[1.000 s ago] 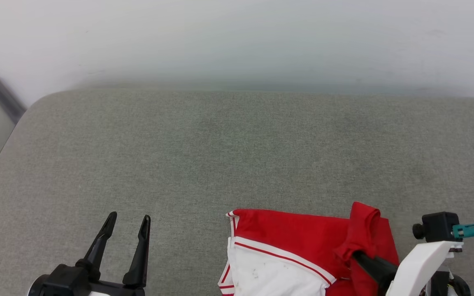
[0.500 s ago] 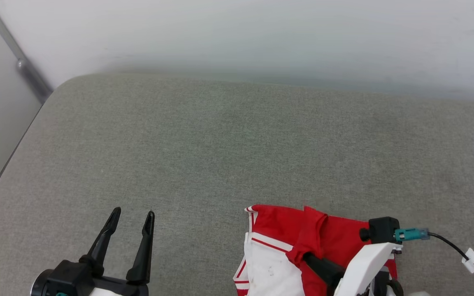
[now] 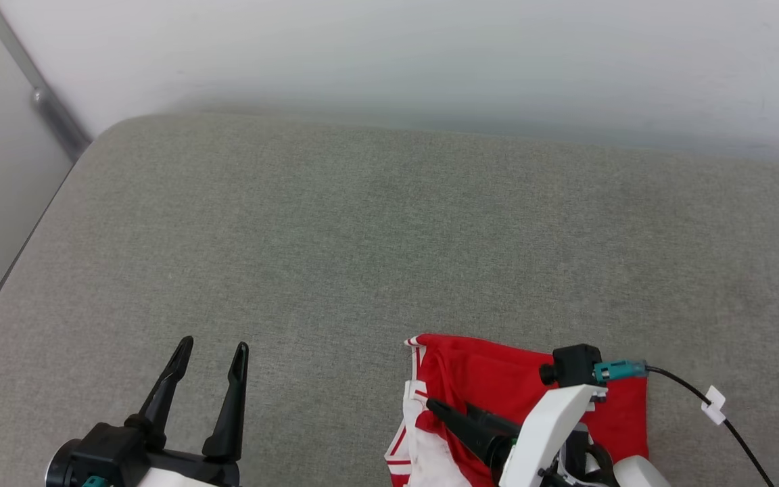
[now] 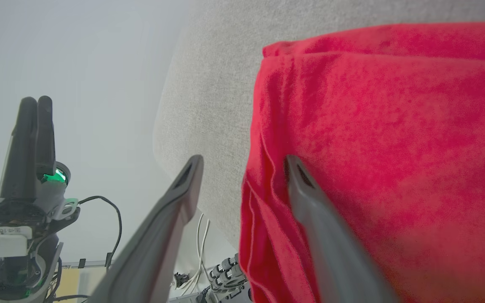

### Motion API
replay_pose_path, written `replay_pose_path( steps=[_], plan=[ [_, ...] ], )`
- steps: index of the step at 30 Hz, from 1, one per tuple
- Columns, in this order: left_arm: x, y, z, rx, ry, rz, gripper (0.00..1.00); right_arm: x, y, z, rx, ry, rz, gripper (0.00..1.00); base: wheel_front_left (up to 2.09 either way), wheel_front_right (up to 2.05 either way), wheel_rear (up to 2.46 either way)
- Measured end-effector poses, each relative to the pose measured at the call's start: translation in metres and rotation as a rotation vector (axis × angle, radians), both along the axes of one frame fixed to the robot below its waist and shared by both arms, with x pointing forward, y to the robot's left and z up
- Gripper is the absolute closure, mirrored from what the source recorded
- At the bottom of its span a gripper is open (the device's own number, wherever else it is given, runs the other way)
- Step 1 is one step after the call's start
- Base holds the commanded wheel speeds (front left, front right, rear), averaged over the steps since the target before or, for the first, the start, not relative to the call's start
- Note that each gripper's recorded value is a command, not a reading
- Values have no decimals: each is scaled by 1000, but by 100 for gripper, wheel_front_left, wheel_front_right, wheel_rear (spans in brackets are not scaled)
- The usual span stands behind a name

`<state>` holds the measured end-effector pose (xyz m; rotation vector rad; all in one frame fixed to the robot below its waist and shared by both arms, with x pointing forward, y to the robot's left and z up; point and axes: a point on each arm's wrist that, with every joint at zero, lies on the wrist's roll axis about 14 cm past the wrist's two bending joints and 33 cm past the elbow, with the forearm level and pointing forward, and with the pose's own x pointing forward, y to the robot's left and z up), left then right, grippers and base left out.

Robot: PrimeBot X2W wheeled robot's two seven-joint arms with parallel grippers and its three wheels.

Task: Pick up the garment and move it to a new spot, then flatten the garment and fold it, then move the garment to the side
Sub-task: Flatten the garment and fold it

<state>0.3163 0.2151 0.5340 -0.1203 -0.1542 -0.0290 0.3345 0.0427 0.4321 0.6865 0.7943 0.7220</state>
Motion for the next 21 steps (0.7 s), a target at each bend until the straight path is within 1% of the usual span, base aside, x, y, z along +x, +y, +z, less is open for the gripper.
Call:
replay_pose_path(
  steps=[4, 8, 10, 11, 12, 13, 15, 19, 20, 21],
  plan=[
    [3, -4, 2, -1, -8, -14, 0, 13, -6, 13, -23, -70, -19, 0, 0, 0, 0],
    [7, -10, 5, -1, -21, -40, 0, 41, -28, 38, -109, -232, -81, 0, 0, 0, 0],
    [10, -15, 7, -2, -28, -57, 0, 55, -41, 56, -191, -349, -105, 0, 0, 0, 0],
    [13, -21, 9, -4, -34, -76, 0, 68, -59, 76, -314, -514, -115, 0, 0, 0, 0],
    [15, -23, 10, -4, -36, -84, 0, 76, -73, 88, -390, -612, -125, 0, 0, 0, 0],
    [16, -25, 10, -5, -39, -91, 0, 82, -89, 96, -453, -682, -147, 0, 0, 0, 0],
    [19, -31, 11, -9, -43, -108, 0, 89, -117, 104, -550, -771, -187, 0, 0, 0, 0],
    [25, -40, 15, -28, -56, -132, 0, 95, -157, 126, -609, -887, -302, 0, 0, 0, 0],
    [25, -40, 15, -28, -56, -132, 0, 95, -157, 126, -609, -887, -302, 0, 0, 0, 0],
    [27, -43, 15, -32, -57, -140, 0, 93, -176, 129, -633, -912, -352, 0, 0, 0, 0]
  ],
)
